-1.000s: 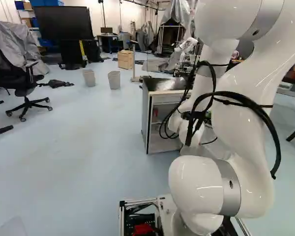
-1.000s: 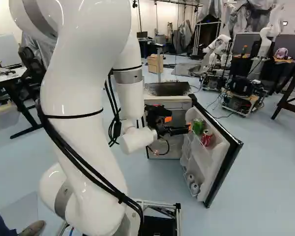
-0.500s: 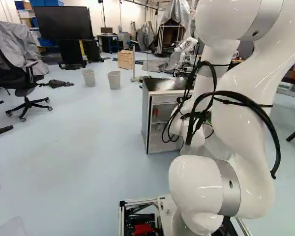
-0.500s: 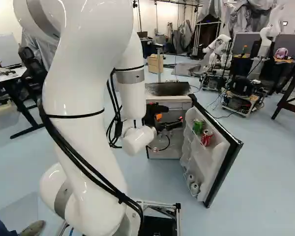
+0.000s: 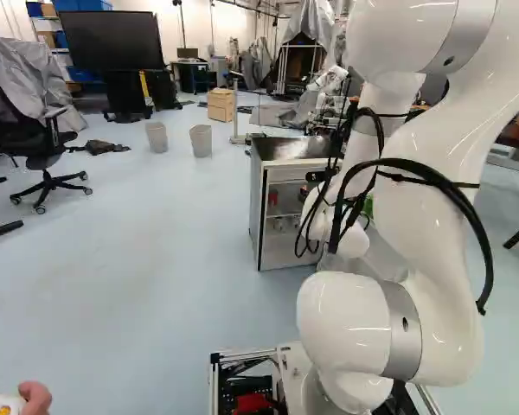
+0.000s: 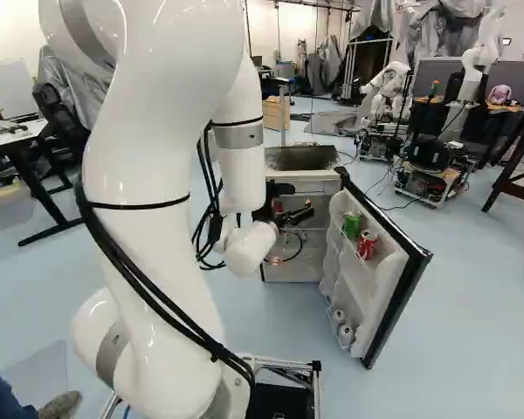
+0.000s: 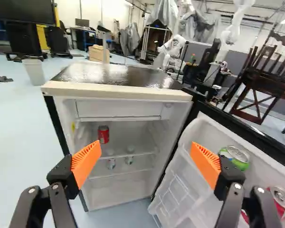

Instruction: Grab a drink from the fridge

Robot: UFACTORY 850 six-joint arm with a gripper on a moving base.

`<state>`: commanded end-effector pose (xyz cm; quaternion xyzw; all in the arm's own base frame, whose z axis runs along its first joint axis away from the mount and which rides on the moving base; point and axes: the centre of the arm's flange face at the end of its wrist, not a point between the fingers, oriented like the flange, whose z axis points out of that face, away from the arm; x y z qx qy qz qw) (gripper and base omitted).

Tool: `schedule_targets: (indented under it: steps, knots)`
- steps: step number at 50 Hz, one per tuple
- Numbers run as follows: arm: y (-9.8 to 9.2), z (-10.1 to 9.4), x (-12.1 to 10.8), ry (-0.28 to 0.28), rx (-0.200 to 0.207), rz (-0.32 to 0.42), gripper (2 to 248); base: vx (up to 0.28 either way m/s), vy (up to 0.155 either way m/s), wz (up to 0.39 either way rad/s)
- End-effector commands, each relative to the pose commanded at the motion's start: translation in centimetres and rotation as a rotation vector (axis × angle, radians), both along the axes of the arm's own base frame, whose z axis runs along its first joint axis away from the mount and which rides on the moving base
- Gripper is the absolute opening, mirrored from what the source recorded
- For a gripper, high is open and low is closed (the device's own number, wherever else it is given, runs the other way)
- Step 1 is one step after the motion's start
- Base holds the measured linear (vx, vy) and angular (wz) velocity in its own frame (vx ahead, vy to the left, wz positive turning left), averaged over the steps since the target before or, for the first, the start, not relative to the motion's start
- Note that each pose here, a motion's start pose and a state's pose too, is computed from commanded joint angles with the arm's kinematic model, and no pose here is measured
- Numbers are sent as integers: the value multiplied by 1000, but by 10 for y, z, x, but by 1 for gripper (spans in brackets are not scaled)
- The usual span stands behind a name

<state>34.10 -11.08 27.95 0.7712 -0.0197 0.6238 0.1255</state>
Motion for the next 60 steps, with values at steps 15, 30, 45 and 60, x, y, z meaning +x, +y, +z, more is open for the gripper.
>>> schedule_targets:
  steps: [15,30,45,60]
  knots:
    - [0,-2,12,-10,2,130,247,0,0,0]
    - [-8,-5,30,-27,-1,246,247,0,0,0]
    - [-18,-19,47,-23,6,346,247,0,0,0]
    - [-26,-38,57,-6,19,358,247,0,0,0]
